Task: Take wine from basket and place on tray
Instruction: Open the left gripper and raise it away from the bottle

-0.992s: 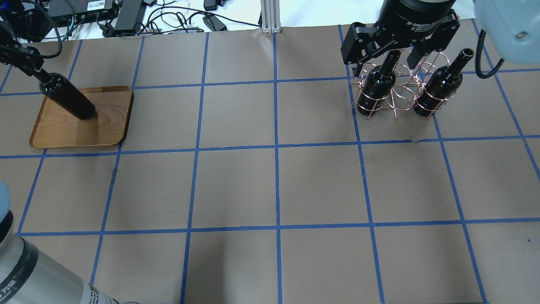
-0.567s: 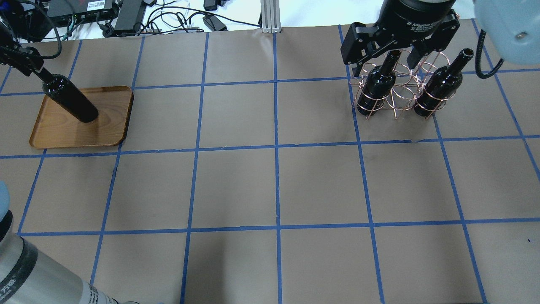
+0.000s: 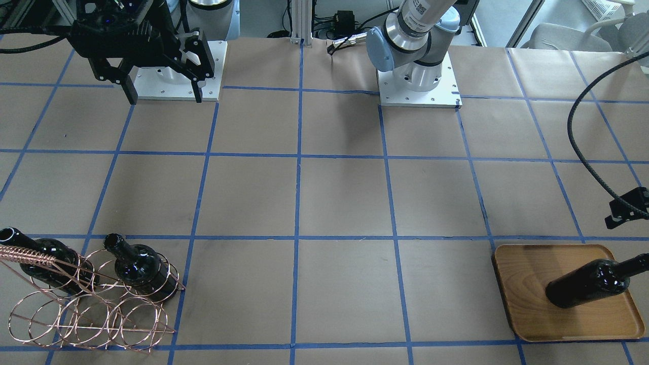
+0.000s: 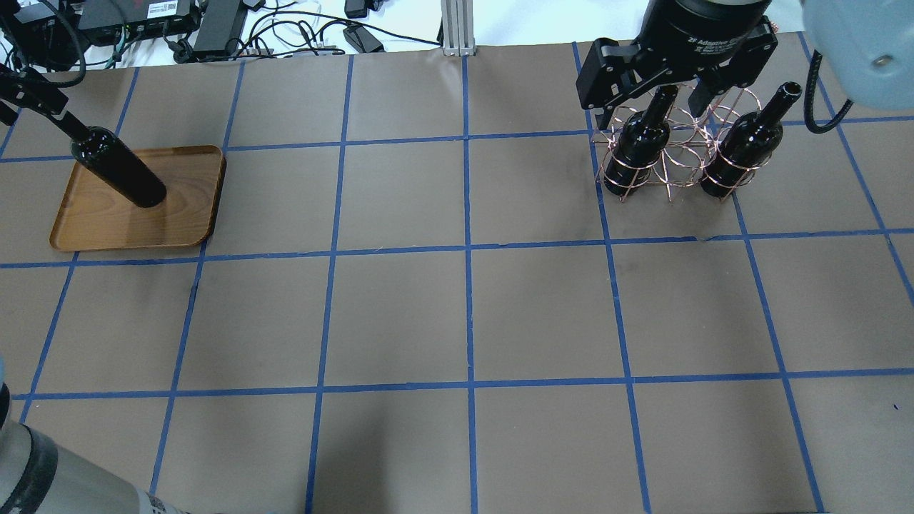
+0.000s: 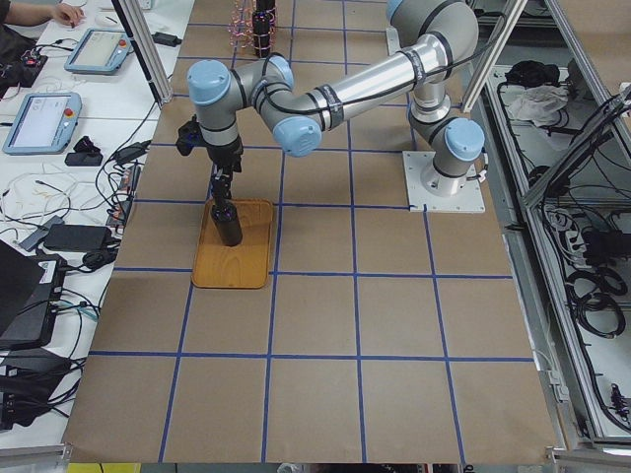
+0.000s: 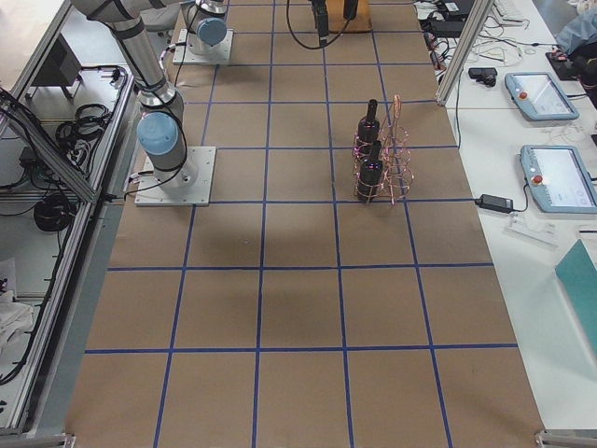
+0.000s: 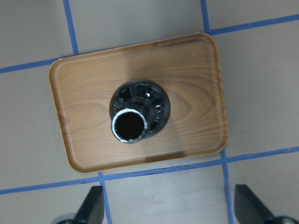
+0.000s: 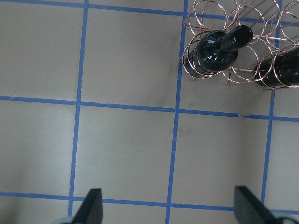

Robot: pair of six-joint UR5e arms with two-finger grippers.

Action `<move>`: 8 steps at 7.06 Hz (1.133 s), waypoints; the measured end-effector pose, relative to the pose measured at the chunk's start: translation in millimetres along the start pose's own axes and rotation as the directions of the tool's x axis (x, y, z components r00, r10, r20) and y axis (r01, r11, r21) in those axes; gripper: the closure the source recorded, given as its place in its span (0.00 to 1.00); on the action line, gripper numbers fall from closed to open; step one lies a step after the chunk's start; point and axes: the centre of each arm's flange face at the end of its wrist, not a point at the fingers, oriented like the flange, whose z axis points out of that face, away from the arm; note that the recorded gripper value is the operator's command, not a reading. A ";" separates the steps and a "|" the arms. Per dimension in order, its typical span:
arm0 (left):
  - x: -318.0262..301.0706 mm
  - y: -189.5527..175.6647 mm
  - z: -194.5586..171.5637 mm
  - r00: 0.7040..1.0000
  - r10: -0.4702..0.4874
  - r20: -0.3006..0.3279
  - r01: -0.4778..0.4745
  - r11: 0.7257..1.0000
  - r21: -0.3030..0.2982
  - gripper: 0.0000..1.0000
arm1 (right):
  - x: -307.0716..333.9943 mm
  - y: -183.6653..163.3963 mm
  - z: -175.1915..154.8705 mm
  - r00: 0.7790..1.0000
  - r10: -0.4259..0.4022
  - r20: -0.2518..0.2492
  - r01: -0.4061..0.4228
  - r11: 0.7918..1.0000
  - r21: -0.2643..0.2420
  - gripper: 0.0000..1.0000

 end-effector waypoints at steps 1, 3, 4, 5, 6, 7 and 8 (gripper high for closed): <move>33.5 8.1 -20.8 0.998 -0.064 0.001 0.064 0.998 -0.007 0.00 | -0.1 0.0 0.0 1.000 0.000 0.001 0.000 1.000 0.000 0.00; 130.3 19.3 -62.9 0.997 -0.082 0.012 0.081 0.996 0.023 0.00 | -0.4 -0.1 -0.1 1.000 0.000 0.003 0.000 1.000 0.001 0.00; 180.0 26.0 -80.0 0.995 -0.095 0.015 0.094 0.994 0.046 0.00 | -0.5 -0.2 -0.3 1.000 0.000 0.004 0.000 1.000 0.002 0.00; 224.8 34.0 -93.9 0.996 -0.095 0.004 0.094 0.993 0.069 0.00 | -0.4 -0.3 -0.3 1.000 0.000 0.004 0.000 1.000 0.003 0.00; 267.1 42.7 -103.7 0.997 -0.065 -0.037 0.068 0.994 0.090 0.00 | -0.3 -0.3 -0.3 1.000 0.000 0.005 0.000 1.000 0.003 0.00; 296.3 51.6 -108.3 0.996 -0.033 -0.080 0.041 0.994 0.100 0.00 | -0.3 -0.3 -0.2 1.000 0.001 0.005 -0.001 1.000 0.003 0.00; 310.7 61.6 -109.4 0.995 -0.016 -0.097 0.026 0.995 0.101 0.00 | -0.3 -0.3 -0.2 1.000 0.001 0.006 -0.001 1.000 0.002 0.00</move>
